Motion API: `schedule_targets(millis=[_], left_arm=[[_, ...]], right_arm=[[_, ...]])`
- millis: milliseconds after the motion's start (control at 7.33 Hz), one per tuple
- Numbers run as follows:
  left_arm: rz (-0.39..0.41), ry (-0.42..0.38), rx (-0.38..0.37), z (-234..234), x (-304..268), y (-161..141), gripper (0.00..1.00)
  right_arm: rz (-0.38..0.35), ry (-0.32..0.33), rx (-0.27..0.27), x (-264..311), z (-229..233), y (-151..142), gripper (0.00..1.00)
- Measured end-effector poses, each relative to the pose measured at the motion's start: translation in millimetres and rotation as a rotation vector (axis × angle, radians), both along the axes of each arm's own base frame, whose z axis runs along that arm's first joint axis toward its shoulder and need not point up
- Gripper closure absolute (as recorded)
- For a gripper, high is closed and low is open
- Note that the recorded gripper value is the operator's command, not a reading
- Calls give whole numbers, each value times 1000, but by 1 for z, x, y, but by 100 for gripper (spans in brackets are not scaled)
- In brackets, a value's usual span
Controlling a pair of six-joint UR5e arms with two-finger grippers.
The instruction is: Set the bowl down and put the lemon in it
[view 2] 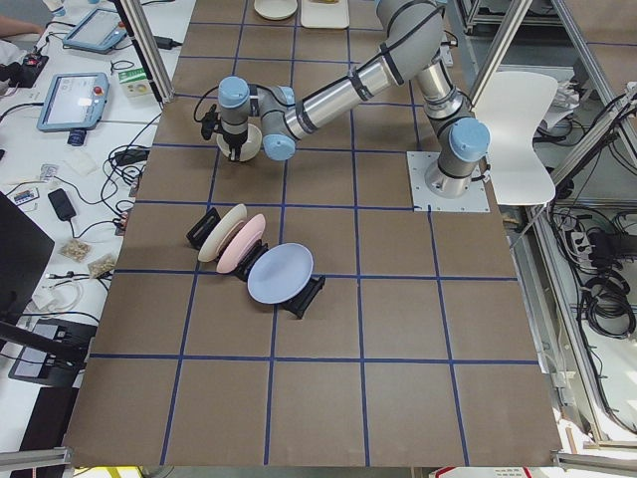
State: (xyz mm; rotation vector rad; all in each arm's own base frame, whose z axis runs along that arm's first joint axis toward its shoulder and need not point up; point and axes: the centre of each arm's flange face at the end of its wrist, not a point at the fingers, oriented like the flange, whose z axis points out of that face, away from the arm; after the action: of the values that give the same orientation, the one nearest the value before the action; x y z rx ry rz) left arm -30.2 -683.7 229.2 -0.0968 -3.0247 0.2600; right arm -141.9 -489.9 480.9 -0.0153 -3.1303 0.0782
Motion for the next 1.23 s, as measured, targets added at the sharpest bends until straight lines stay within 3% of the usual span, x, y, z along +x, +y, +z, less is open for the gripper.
schedule_targets(millis=[273, 545, 955, 1227], left_arm=[[38, 38, 23, 34, -45, 15, 100], [125, 158, 82, 55, -124, 42, 100], [185, 178, 131, 13, -216, 94, 100], [192, 174, 128, -3, -231, 125, 100]], right_arm=[[-10, -13, 2, 50, 6, -4, 74], [-23, -19, -2, 140, 9, -12, 74], [-105, -30, -5, 261, 5, -3, 74], [-108, -32, 8, 286, -1, 1, 74]])
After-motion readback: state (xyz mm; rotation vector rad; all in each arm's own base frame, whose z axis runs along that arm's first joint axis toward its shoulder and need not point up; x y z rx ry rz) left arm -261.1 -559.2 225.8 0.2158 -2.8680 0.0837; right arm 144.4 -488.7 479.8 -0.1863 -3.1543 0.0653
